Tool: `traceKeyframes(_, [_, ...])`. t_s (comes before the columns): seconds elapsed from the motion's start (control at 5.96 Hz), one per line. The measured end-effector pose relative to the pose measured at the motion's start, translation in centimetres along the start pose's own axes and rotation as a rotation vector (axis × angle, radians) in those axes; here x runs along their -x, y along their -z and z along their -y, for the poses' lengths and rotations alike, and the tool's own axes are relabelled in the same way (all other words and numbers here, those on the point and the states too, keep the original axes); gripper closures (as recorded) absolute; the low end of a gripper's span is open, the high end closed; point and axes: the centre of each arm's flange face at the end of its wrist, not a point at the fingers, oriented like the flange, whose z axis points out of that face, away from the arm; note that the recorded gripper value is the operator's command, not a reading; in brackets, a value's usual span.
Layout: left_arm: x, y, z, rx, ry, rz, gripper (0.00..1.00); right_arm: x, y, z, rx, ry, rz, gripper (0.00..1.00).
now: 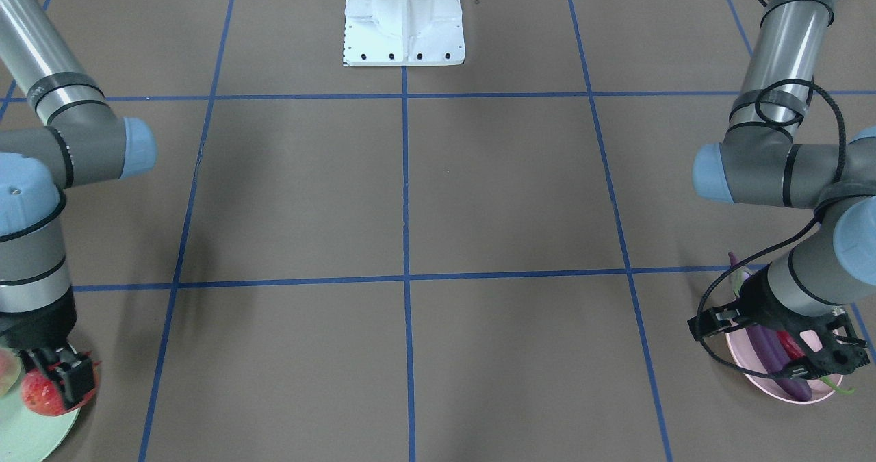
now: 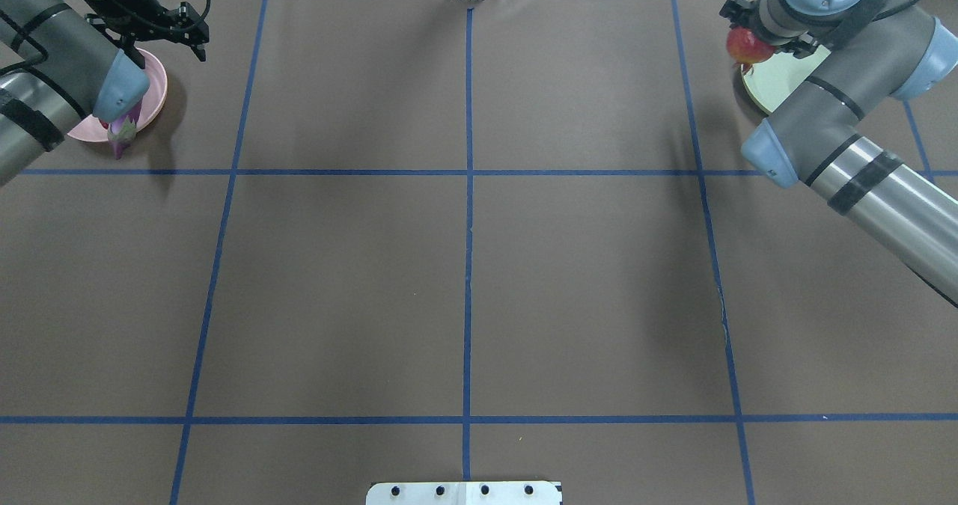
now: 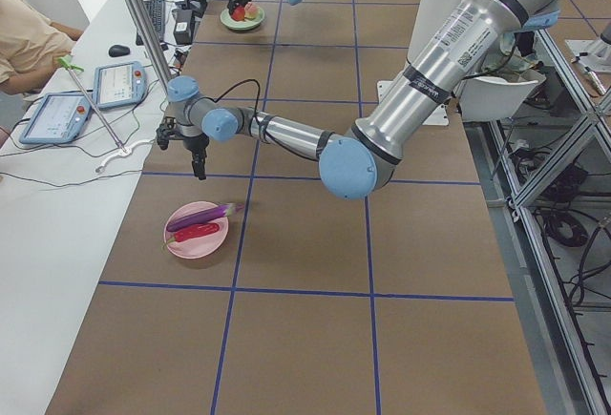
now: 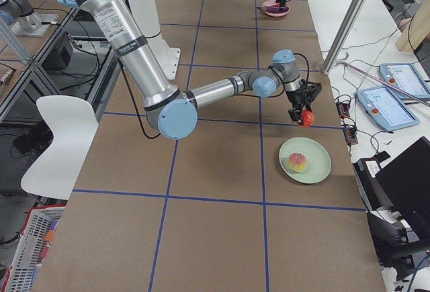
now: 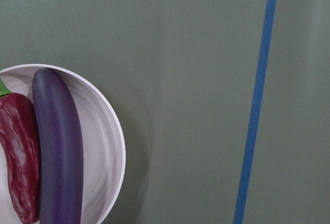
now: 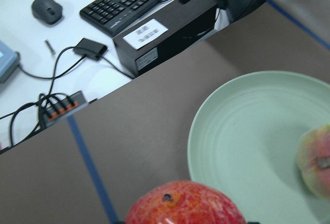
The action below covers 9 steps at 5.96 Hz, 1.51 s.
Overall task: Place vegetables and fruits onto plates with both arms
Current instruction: 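Carry the apple with the right gripper and place it on the green plate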
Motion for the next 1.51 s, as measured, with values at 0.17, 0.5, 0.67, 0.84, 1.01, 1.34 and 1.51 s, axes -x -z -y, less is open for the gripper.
traceKeyframes(0.17, [-0.3,-0.1,-0.2,0.0,0.004,-0.002,0.0,-1.6,-1.9,1.3,-0.003,-0.01,-0.047,0.6])
traceKeyframes(0.5, [-0.5,0.1,-0.3,-0.004,0.005,-0.003,0.0,-3.4,-5.1,1.3,0.008,-0.015,-0.085,0.0])
traceKeyframes(0.67, [-0.7,0.4,-0.4,-0.008,0.001,-0.007,0.0,-3.9,-6.1,1.2,0.012,-0.015,-0.088,0.0])
traceKeyframes(0.84, [-0.9,0.8,-0.5,-0.012,-0.003,-0.012,0.0,-3.9,-6.2,1.1,0.026,-0.013,-0.079,0.0])
traceKeyframes(1.01, [-1.2,1.5,-0.6,-0.017,-0.006,-0.017,0.0,-3.8,-5.7,1.5,0.052,-0.019,-0.053,0.0])
traceKeyframes(1.34, [-0.1,2.6,-2.3,-0.037,-0.034,-0.035,0.0,-4.3,-3.1,5.1,0.147,-0.025,0.027,0.0])
traceKeyframes(1.51, [1.5,4.1,-2.9,-0.058,-0.057,-0.048,0.0,-5.5,-1.4,8.1,0.23,-0.026,0.076,0.0])
